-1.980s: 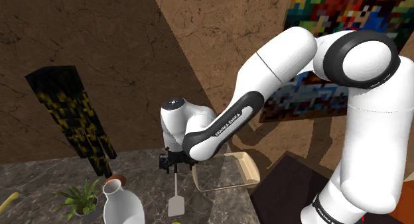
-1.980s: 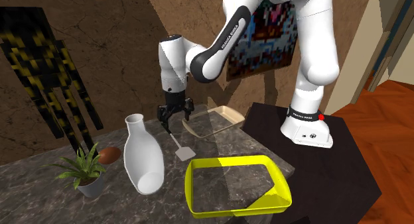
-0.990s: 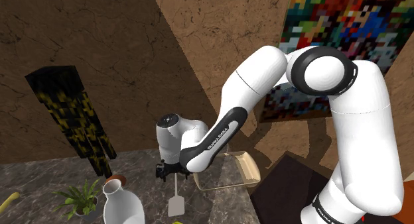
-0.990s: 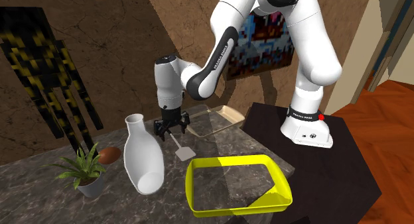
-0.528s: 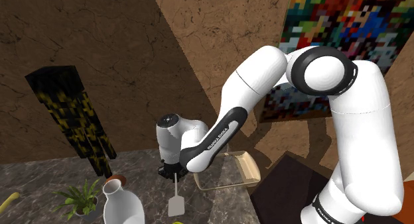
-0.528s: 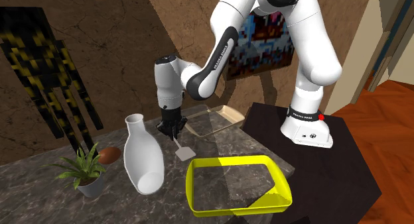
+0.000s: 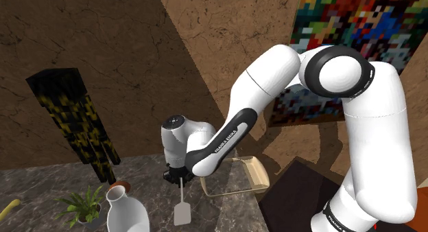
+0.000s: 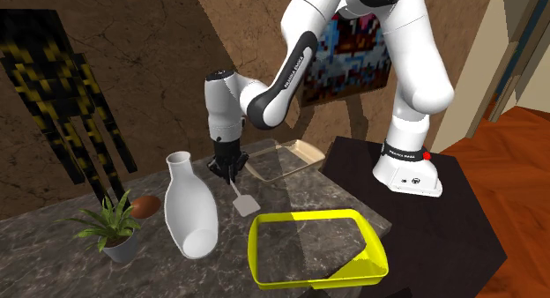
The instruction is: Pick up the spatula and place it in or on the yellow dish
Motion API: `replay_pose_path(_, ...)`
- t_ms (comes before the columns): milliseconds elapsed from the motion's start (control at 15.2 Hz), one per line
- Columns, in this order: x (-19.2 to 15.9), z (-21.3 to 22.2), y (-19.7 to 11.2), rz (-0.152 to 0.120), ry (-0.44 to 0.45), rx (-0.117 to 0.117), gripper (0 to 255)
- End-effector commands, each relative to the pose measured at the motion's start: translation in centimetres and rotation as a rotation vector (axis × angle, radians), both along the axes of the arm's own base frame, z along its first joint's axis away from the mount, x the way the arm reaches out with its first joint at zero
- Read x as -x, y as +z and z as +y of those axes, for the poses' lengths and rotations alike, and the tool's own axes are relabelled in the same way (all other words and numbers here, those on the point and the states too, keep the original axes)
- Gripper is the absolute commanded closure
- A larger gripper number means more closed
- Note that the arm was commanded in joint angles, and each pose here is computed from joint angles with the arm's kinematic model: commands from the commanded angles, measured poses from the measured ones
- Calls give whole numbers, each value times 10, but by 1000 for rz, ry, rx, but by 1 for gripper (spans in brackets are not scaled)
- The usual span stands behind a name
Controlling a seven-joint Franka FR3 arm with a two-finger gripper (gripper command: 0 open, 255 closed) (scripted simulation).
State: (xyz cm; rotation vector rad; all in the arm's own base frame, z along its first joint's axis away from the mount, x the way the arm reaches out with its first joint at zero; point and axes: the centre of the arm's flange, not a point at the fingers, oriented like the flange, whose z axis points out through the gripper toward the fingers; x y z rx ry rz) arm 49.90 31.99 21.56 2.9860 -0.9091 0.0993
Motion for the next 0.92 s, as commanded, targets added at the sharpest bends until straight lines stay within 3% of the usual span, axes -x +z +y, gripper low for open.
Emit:
replay_pose_path(0, 0, 0, 10, 0, 0, 0, 255)
replay_pose_path(858, 0, 0, 79, 0, 0, 0, 255)
